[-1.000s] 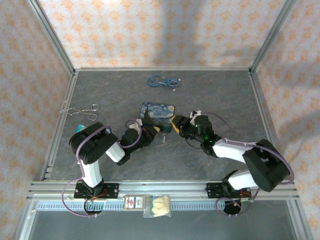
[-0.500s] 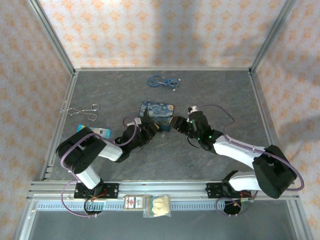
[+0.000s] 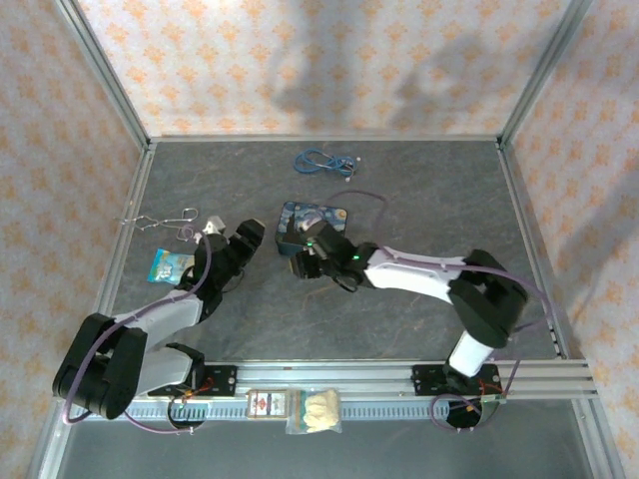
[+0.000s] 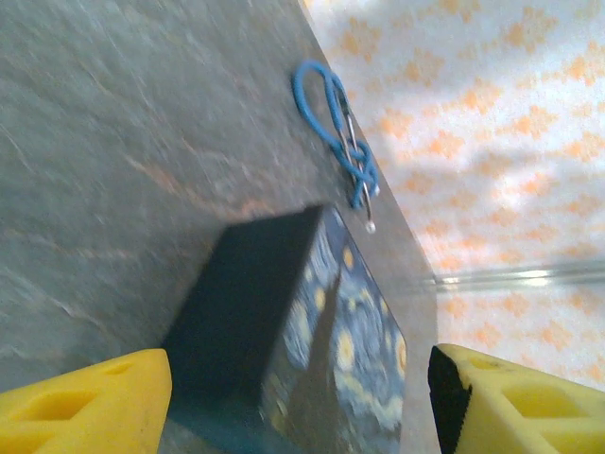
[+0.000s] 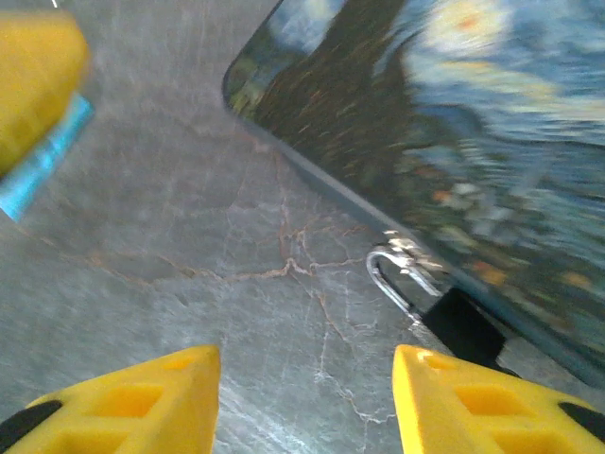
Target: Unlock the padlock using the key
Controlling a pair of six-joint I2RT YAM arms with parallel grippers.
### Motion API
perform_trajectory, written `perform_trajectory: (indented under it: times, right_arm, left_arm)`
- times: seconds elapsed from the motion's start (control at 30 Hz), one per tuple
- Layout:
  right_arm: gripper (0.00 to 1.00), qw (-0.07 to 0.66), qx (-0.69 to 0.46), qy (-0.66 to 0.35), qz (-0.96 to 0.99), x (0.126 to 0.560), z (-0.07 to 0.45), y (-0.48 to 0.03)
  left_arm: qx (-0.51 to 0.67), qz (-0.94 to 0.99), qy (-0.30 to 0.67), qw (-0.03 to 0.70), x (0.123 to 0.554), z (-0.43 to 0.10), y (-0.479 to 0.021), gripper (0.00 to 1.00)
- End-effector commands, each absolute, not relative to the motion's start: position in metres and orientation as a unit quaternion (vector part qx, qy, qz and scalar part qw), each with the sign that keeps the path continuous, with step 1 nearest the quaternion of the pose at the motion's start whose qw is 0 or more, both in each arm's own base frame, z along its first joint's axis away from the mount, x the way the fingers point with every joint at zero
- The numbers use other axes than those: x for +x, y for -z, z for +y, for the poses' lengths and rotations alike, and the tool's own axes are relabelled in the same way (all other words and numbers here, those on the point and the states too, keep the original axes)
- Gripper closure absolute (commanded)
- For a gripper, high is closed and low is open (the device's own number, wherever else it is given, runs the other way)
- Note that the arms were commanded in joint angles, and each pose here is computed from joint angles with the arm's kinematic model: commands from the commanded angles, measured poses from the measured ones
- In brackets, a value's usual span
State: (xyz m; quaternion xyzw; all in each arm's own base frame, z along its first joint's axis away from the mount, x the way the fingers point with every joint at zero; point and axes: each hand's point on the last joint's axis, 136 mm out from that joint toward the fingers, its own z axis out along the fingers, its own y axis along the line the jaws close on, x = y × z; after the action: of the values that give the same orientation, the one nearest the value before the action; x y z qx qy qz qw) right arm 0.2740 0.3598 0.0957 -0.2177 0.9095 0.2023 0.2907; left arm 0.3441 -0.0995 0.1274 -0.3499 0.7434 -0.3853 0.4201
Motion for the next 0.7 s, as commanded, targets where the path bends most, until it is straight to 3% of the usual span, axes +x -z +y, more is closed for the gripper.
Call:
perform_trajectory:
  times: [0.0,0.2,0.4,0.57,0.67]
  right_arm:
    - [0.52,0.274,-0.300,-0.059,0.912,0.277,0.336,-0.073]
    - [0.52,0.283,-0.346,0.084,0.891,0.294,0.318,-0.062]
    - [0.53,0.295,-0.375,0.140,0.867,0.307,0.312,-0.058]
    - [0.60,0.297,-0.400,0.148,0.854,0.309,0.313,-0.046]
    - [0.71,0.293,-0.410,0.139,0.853,0.308,0.311,-0.042]
  left_arm:
    - [-0.328,0.756,0.379,0.422,0.352,-0.094,-0.136,0.30]
    - [-0.330,0.742,0.396,0.429,0.359,-0.088,-0.145,0.30]
    - [-0.332,0.738,0.407,0.424,0.356,-0.089,-0.142,0.31]
    - [-0.337,0.732,0.415,0.423,0.352,-0.089,-0.141,0.31]
    - [-0.337,0.728,0.420,0.424,0.351,-0.090,-0.143,0.31]
